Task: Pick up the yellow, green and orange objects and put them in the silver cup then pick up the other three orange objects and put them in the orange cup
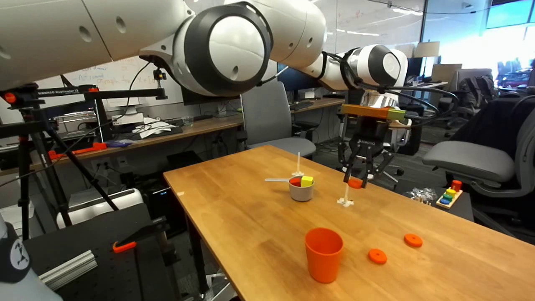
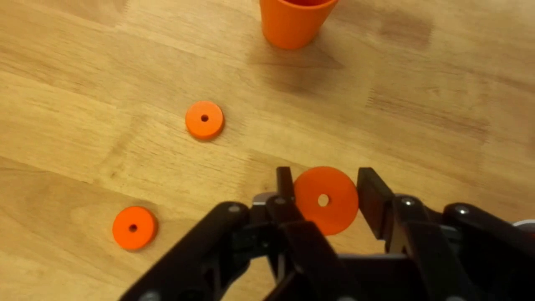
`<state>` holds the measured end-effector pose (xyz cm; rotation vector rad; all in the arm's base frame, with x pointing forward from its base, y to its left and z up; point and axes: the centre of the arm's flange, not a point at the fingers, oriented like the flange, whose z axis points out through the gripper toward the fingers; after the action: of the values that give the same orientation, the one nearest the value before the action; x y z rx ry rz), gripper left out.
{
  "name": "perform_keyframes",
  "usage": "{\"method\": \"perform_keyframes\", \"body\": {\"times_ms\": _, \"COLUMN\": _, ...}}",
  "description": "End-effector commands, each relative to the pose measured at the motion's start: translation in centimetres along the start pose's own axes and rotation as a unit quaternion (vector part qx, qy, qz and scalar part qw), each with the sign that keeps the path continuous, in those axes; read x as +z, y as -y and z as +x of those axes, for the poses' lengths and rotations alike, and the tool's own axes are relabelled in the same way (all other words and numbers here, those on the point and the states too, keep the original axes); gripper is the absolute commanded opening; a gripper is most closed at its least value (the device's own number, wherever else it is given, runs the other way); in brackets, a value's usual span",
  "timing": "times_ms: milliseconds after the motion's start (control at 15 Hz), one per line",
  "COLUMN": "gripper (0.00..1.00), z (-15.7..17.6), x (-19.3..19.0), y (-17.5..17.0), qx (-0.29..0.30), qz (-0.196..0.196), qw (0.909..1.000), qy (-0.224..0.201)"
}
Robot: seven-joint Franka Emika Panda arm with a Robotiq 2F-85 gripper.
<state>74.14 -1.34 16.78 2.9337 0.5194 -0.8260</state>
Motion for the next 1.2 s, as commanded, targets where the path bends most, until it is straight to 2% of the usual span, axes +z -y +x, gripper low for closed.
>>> {"method": "perform_keyframes", "body": {"times_ms": 0, "gripper": 0.18, "z": -6.3, "x": 2.3, "y": 3.6, "qx": -0.024, "qz": -0.013, "qw": 0.9992, "qy": 0.03}}
{"method": "perform_keyframes", "body": {"times_ms": 267, "gripper": 0.18, "z": -6.7, "x": 2.6, "y": 4.5, "qx": -0.031, "qz": -0.014, "qw": 0.9979, "qy": 0.055}}
{"method": "perform_keyframes", "body": {"times_ms": 467, "gripper": 0.18, "z": -7.3, "x": 1.7, "y": 3.9, "qx": -0.023, "qz": -0.014, "qw": 0.9991, "qy": 0.032}}
{"method": "perform_keyframes", "body": {"times_ms": 867, "gripper": 0.18, "z": -4.5, "x": -7.8, "y": 2.0, "qx": -0.001, "qz": -0.015, "qw": 0.9986, "qy": -0.05}}
{"method": "perform_keyframes", "body": {"times_ms": 1133, "gripper": 0.18, "z": -4.0, "x": -15.2, "y": 4.2, "qx": 0.011, "qz": -0.016, "qw": 0.9959, "qy": -0.089}}
